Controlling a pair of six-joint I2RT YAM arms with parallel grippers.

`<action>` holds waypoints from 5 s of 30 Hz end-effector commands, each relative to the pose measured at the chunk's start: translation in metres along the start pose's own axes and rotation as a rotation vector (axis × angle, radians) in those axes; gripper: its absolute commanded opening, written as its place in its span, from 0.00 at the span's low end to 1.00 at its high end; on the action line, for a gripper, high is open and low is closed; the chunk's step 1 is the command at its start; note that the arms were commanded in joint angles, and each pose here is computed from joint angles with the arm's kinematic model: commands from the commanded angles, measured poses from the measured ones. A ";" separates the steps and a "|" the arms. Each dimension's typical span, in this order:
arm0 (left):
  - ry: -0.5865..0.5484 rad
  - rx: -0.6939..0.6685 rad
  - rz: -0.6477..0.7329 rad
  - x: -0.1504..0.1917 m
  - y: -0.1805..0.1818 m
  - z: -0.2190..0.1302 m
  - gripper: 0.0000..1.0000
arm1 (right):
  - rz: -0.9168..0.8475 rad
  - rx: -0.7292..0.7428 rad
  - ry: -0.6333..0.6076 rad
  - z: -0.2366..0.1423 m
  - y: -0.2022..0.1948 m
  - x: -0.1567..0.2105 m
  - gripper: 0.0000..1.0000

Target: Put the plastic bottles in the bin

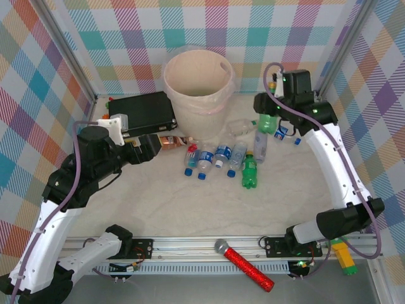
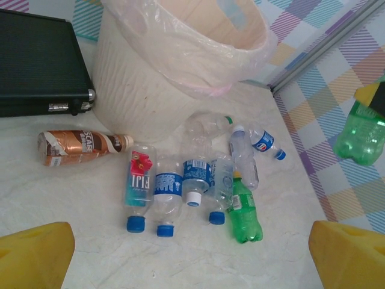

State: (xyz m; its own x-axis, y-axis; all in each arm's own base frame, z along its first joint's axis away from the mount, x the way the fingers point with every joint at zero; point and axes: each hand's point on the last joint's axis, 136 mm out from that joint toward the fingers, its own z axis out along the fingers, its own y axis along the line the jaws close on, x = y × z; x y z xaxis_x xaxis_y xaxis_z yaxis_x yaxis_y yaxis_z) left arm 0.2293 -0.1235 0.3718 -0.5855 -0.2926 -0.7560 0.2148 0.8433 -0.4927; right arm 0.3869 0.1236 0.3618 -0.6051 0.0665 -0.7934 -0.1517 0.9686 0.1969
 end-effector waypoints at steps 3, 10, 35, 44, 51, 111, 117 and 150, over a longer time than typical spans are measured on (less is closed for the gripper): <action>-0.059 0.019 0.007 -0.017 -0.009 -0.013 0.99 | -0.015 -0.097 -0.203 0.005 0.048 -0.066 0.59; -0.079 -0.002 0.001 -0.018 -0.005 -0.027 1.00 | -0.050 -0.172 -0.375 0.024 0.102 -0.129 0.59; -0.125 -0.069 -0.010 -0.015 0.011 -0.057 0.99 | -0.103 -0.219 -0.630 0.139 0.152 -0.184 0.58; -0.115 -0.075 -0.009 -0.012 0.013 -0.051 1.00 | -0.141 -0.225 -0.599 0.133 0.156 -0.179 0.99; -0.084 -0.074 0.006 -0.006 0.014 -0.040 1.00 | -0.157 -0.227 -0.592 0.107 0.159 -0.181 0.99; 0.726 -0.256 -0.013 0.185 0.080 0.229 0.73 | 0.044 -0.074 -0.088 -0.016 0.037 0.101 0.99; 0.756 -0.234 -0.030 0.209 0.086 0.246 0.64 | 0.047 -0.060 -0.073 -0.021 0.035 0.100 0.99; 0.769 -0.290 0.072 0.238 0.098 0.259 0.37 | -0.008 -0.106 -0.099 -0.033 0.033 0.114 0.99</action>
State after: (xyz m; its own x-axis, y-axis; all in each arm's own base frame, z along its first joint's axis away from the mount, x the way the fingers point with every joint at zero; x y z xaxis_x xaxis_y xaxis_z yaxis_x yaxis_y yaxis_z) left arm 0.3100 -0.2231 0.0320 -0.9758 0.0451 -0.2140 0.0999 0.9623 -0.2531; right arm 0.2873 0.1537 0.2911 -0.5363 0.0634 -0.8417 -0.2382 0.9453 0.2230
